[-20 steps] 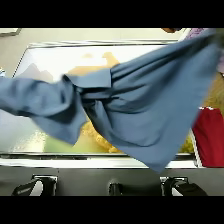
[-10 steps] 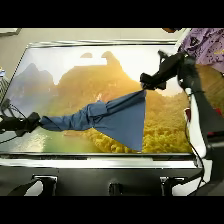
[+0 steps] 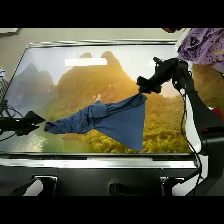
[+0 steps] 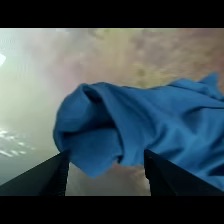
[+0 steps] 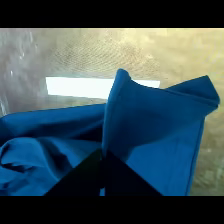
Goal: Fold the clothes and pants, and hang the long-sleeved shirts on hangers.
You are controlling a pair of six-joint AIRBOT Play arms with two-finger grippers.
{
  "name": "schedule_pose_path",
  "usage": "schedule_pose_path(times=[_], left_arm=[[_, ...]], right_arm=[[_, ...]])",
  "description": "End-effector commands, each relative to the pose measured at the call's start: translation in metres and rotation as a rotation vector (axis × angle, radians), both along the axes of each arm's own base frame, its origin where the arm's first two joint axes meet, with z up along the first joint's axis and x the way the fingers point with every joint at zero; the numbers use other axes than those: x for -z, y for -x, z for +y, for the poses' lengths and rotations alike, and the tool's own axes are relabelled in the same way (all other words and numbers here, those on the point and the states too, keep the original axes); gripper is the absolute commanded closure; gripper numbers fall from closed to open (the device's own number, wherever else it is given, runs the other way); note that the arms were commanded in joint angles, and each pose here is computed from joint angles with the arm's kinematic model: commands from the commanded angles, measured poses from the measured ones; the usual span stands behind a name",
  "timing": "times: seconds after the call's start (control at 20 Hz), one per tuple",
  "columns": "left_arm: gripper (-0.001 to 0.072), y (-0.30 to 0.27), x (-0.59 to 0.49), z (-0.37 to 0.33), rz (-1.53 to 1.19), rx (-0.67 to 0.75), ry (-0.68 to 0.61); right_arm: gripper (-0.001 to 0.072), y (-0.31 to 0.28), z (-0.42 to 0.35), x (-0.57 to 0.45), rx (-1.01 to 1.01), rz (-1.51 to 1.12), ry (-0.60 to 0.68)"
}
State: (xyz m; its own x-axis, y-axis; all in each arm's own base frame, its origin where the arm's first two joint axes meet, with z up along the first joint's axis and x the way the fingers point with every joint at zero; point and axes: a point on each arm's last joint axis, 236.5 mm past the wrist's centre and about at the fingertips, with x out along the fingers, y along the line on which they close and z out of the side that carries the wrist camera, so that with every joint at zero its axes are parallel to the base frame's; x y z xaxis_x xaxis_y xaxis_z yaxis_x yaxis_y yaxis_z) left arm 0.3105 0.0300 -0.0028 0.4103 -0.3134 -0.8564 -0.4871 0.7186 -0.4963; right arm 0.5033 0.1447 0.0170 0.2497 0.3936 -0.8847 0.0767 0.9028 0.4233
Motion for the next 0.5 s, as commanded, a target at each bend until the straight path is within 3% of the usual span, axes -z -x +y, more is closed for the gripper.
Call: schedule_pose_path(times=[0.0,0.15,0.25,0.45], left_arm=[[0.017,0.016,-0.029,-0.017,-0.08,-0.035,0.092],[0.017,0.038,-0.007,-0.085,-0.065,-0.029,0.339],[0.017,0.046,0.015,-0.121,-0.044,-0.022,0.43],[0.017,0.048,0.051,-0.154,-0.029,0.015,0.372]], right_arm=[[0.0687,0.002,-0.001,-0.014,-0.007,-0.025,0.006],[0.0687,0.005,-0.001,-0.016,-0.011,-0.019,0.006],[0.0687,0.006,-0.001,-0.016,-0.012,-0.016,0.005],[0.0687,0.007,-0.001,-0.015,-0.009,-0.009,0.003]])
